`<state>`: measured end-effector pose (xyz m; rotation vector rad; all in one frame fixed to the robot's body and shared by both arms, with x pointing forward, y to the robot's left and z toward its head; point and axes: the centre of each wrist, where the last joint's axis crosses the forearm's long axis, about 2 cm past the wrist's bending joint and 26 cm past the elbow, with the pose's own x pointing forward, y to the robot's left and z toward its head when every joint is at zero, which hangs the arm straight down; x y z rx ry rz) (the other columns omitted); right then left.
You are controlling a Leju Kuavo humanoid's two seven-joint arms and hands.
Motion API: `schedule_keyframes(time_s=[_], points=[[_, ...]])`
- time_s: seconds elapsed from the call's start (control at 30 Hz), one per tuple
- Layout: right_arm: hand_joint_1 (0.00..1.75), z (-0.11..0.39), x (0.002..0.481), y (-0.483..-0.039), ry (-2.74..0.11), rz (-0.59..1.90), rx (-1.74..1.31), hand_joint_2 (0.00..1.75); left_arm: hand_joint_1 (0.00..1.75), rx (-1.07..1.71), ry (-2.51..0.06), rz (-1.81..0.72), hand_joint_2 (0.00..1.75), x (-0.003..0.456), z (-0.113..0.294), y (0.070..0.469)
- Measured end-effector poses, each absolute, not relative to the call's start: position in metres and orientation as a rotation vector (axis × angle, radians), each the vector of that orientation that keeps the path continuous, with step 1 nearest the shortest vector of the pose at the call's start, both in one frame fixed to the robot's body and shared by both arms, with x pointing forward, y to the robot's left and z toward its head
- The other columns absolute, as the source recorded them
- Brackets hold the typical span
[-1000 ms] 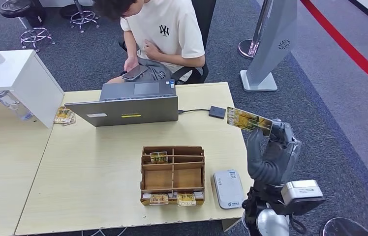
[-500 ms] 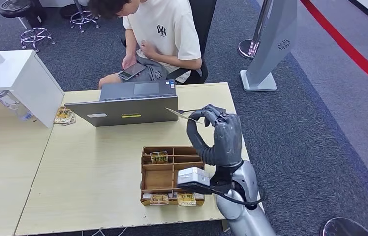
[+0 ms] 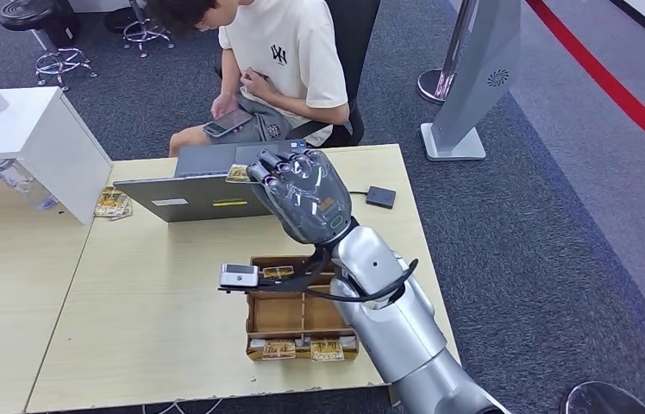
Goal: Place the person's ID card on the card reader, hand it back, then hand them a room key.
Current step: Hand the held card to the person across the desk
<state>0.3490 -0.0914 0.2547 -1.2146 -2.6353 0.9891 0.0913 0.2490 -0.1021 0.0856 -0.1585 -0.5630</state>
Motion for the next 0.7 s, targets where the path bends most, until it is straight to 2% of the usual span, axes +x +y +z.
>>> schedule_keyframes(time_s=[0.43,0.7], points=[[1.75,0.259,0.363,-0.058,-2.535,1.122,-1.208,1.75,0.0,0.091,-0.143,-0.592,0.0,0.096,-0.101,0.251],[1.75,0.241,0.37,-0.051,-2.469,1.254,-1.204,1.75,0.0,0.093,-0.142,-0.606,0.0,0.099,-0.101,0.251]])
